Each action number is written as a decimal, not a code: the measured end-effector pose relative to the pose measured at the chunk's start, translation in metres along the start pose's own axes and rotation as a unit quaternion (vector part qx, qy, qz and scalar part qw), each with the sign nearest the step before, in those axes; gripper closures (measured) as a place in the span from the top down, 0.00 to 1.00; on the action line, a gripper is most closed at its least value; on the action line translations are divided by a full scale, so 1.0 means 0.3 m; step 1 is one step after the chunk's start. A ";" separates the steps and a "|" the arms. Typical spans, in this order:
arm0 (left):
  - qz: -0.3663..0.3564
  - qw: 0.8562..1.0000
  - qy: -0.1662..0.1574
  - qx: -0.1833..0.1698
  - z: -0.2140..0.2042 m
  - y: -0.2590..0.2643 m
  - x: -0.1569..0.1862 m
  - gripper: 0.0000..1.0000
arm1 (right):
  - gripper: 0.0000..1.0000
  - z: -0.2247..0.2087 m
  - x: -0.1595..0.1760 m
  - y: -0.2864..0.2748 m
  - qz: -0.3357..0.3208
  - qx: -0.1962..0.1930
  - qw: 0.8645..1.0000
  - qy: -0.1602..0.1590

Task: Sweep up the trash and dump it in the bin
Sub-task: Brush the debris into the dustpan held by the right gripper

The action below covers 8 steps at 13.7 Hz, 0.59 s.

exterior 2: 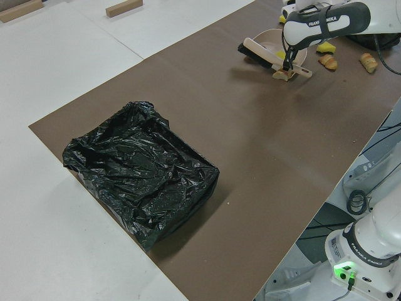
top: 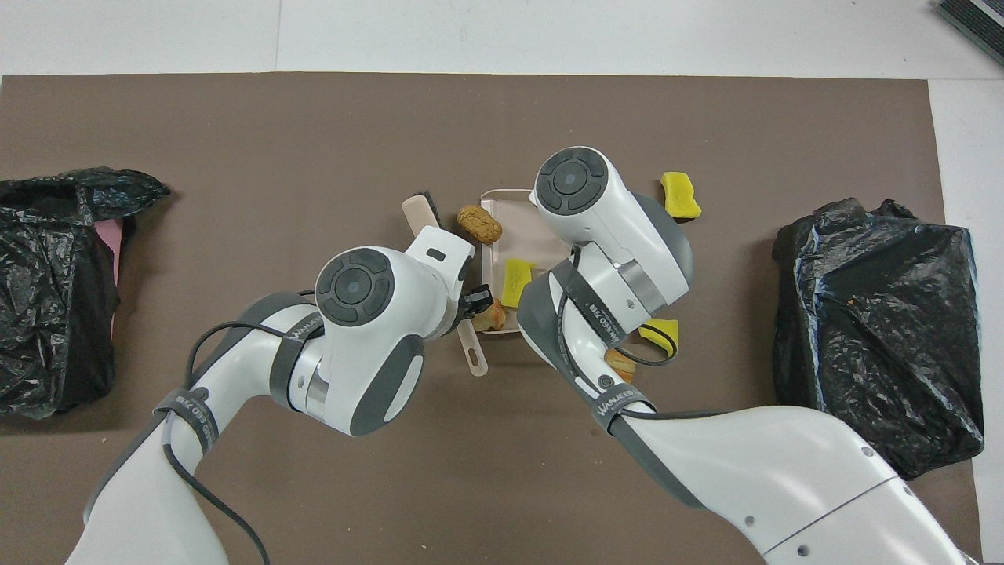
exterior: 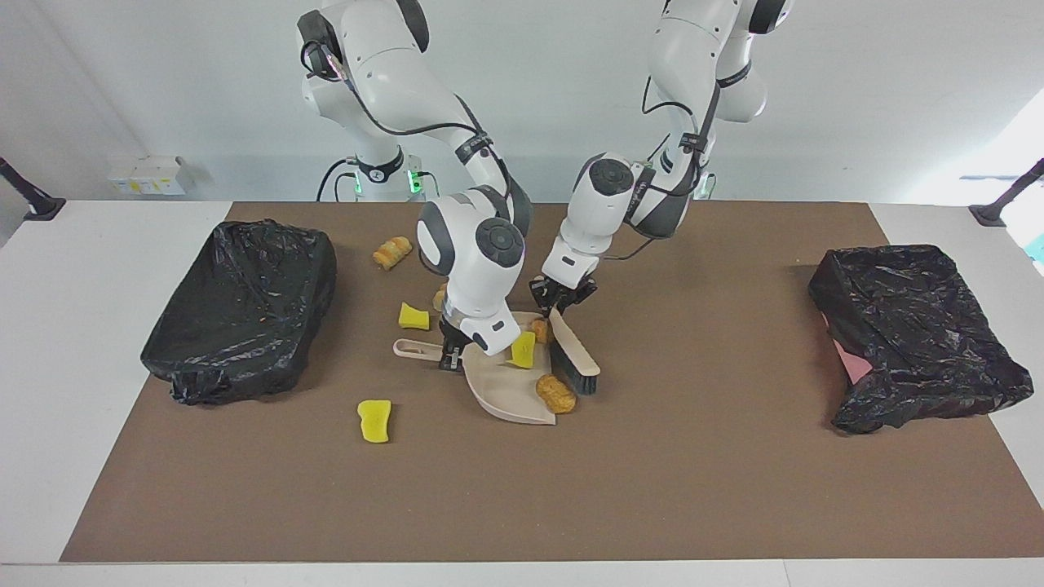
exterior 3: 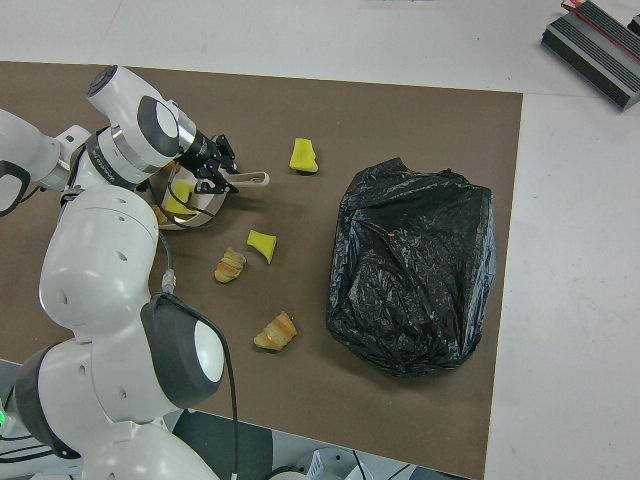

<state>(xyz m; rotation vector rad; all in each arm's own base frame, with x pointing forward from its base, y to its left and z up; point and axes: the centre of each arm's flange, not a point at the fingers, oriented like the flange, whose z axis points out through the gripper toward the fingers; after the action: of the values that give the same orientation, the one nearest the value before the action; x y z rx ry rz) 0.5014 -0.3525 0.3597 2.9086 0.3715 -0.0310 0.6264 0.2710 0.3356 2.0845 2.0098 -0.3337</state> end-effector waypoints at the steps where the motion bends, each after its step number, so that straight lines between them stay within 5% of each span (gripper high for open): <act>1: -0.005 1.000 -0.014 0.011 -0.025 -0.017 0.018 0.26 | 0.32 0.000 0.000 0.000 0.000 0.000 1.000 0.000; 5: 0.012 0.995 -0.080 0.065 -0.057 -0.067 0.000 0.26 | 0.32 0.001 0.000 -0.001 0.000 -0.001 1.000 0.001; 8: 0.020 0.994 -0.083 0.070 -0.028 -0.088 -0.054 0.26 | 0.32 0.000 0.000 -0.002 0.000 -0.002 1.000 0.002</act>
<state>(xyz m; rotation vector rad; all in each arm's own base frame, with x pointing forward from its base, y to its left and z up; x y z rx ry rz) 0.4790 -0.3298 0.3633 3.0219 0.2941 -0.3039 0.6257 0.2708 0.3355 2.0832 2.0115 -0.3265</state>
